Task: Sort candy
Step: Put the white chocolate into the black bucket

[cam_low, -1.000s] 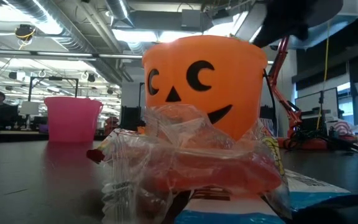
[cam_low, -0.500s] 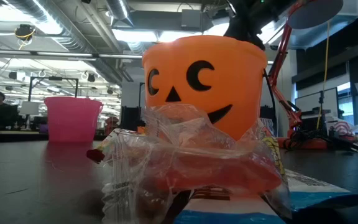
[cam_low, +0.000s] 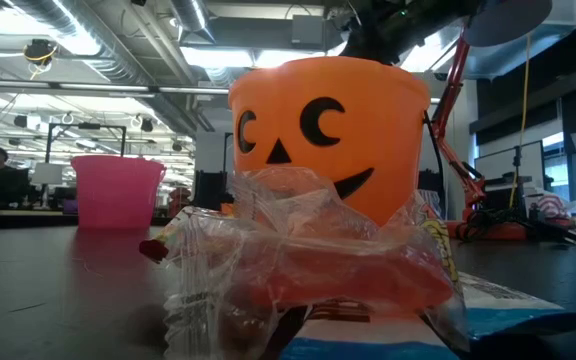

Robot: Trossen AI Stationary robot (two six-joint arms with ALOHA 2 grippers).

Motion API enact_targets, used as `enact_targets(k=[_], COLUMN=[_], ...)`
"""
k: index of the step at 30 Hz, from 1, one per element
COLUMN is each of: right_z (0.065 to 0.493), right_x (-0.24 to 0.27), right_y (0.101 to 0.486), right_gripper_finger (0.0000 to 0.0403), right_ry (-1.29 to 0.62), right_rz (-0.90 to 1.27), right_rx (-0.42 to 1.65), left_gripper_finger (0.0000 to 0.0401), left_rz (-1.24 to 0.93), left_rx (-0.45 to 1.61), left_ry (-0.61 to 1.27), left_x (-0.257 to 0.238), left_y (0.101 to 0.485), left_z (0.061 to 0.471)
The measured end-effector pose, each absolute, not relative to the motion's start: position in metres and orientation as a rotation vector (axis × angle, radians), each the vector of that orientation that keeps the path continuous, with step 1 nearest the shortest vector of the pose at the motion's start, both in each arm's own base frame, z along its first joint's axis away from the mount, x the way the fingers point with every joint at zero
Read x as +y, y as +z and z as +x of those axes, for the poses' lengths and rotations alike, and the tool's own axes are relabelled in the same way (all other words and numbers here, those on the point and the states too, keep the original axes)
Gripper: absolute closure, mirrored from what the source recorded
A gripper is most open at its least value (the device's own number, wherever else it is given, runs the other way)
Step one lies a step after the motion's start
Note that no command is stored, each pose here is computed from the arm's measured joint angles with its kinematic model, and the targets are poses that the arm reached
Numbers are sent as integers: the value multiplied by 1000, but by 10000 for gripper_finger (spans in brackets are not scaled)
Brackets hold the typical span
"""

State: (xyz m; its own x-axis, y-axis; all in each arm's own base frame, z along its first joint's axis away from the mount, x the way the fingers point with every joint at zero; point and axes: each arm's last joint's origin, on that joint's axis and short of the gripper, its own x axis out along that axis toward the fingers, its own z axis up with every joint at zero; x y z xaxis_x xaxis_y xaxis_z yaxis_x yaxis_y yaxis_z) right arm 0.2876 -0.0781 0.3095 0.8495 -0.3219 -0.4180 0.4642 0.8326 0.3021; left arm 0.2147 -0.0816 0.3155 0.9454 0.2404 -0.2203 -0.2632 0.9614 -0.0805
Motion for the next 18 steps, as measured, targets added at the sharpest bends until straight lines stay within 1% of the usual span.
enact_targets(k=[4,7,10,13,18], right_z=[286,280,272,262,243], right_x=[-76,-72,-57,-32,19], right_y=[312,321,334,346,355], right_gripper_finger=[262,240,234,233,233], right_ry=[-375,-306,-217,-112,82], right_rz=[393,410,409,394,358], right_rx=[366,342,313,296,343], left_gripper_finger=[205,205,205,205,205], left_rz=[-117,-130,-131,-132,-134], left_rx=[209,208,209,209,209], left_ry=[246,237,236,236,236], left_x=[-82,-82,-82,-82,-82], left_y=[316,316,316,316,316], left_z=[215,215,215,215,215])
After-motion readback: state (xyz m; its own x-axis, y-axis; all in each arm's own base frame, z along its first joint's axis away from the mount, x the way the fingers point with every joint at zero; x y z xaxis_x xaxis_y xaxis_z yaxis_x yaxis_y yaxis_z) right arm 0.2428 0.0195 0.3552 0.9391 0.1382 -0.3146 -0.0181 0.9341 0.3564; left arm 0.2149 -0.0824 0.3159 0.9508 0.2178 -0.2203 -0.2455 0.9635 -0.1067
